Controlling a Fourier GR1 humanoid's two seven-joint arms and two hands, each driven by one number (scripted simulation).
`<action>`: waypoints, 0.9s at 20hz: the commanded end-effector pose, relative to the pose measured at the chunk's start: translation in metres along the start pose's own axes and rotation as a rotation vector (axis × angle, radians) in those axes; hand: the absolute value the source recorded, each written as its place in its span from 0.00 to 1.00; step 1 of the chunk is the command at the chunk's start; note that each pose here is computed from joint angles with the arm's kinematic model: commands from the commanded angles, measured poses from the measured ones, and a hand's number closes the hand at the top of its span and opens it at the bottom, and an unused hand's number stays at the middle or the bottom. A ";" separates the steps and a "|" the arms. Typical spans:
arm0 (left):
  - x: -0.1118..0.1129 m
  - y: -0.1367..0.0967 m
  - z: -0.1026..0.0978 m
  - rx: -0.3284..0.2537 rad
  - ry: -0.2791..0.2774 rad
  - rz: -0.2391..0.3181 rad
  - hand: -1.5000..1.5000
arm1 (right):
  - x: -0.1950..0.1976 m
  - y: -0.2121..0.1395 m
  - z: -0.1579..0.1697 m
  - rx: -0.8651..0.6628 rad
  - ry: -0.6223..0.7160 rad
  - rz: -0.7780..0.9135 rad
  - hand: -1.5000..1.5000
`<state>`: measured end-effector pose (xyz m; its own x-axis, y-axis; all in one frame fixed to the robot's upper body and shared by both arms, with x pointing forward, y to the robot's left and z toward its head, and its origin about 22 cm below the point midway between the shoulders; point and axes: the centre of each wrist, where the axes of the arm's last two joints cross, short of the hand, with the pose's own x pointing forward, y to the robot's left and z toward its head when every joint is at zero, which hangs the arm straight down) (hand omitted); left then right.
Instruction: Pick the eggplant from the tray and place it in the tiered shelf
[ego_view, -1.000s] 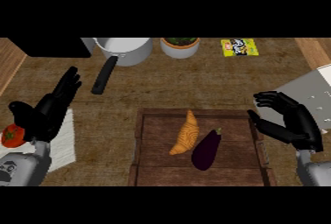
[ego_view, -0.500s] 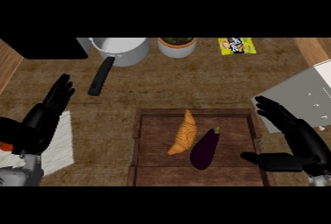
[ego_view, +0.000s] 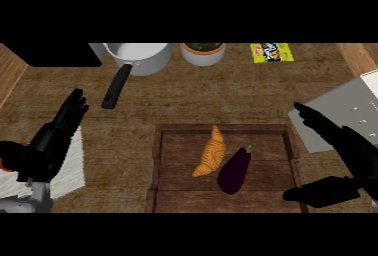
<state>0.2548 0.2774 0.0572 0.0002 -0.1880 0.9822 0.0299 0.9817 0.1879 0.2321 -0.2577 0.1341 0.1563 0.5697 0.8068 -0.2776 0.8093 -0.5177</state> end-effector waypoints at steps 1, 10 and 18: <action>0.003 0.000 -0.004 -0.010 -0.018 0.000 0.50 | 0.016 -0.004 -0.012 0.053 0.051 0.058 0.00; 0.001 0.006 -0.011 -0.009 -0.007 0.001 0.50 | 0.020 0.051 -0.041 0.130 0.157 0.276 0.00; 0.012 -0.004 0.010 -0.007 -0.005 -0.011 0.50 | 0.025 0.073 -0.062 0.157 0.203 0.304 0.00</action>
<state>0.2491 0.2727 0.0614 -0.0089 -0.1907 0.9816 0.0321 0.9811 0.1909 0.2706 -0.1745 0.1141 0.2160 0.7933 0.5692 -0.4580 0.5972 -0.6585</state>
